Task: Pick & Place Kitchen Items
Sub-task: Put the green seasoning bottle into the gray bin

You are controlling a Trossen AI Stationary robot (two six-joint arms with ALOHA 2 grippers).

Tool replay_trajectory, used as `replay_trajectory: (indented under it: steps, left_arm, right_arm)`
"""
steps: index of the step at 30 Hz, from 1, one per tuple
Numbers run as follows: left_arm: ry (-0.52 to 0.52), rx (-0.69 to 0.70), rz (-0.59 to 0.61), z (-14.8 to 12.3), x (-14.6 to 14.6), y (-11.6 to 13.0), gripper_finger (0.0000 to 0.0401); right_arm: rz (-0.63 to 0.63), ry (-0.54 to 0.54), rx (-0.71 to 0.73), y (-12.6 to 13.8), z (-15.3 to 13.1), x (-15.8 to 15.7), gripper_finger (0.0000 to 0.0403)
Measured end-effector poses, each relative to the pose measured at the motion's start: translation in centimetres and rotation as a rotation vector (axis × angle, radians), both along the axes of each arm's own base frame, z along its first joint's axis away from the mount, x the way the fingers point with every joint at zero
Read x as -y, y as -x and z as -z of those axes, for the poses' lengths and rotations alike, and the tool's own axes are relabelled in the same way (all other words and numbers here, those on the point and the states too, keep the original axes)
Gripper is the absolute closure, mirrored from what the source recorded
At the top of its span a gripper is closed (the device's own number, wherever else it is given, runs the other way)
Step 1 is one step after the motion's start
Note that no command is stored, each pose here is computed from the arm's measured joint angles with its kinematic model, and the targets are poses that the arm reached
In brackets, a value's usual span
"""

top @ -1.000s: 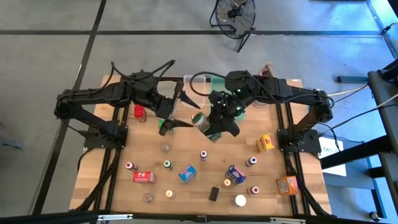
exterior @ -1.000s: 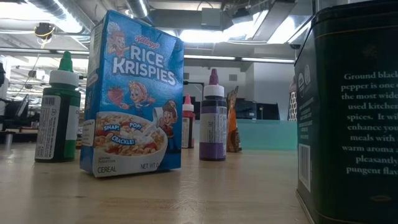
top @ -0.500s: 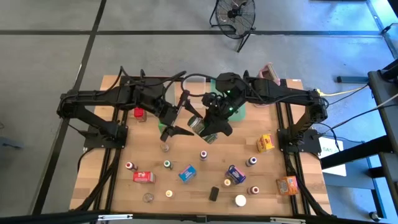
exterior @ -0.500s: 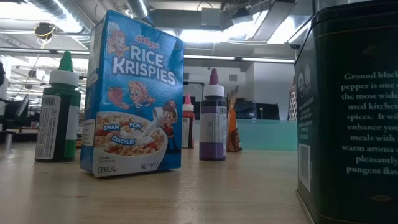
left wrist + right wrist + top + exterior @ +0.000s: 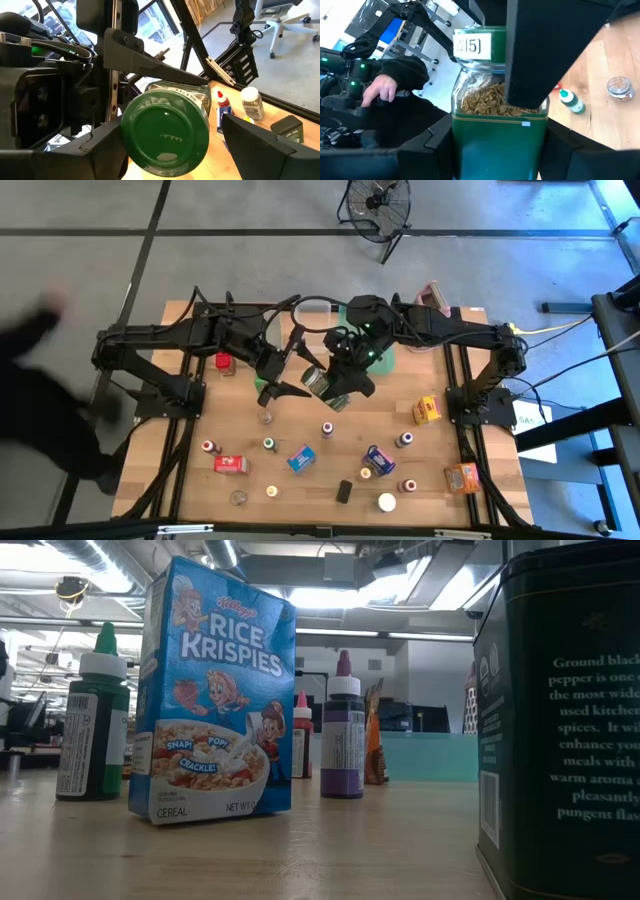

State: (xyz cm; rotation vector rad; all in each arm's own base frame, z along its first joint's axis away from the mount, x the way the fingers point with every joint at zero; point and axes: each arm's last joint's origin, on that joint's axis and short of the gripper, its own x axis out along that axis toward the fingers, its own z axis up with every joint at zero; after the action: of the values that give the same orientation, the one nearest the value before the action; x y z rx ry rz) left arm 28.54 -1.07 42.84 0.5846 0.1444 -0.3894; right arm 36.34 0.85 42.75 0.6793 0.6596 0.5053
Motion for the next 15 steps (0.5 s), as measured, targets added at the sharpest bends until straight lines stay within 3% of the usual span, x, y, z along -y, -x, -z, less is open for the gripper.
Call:
replay_trajectory:
  steps: [15]
  left_arm:
    - [-0.01, 0.022, 0.044, -0.04, 0.48, -0.22, 0.0102]
  right_arm:
    - [0.024, -0.026, 0.006, -1.01, 0.36, 0.11, 0.0206]
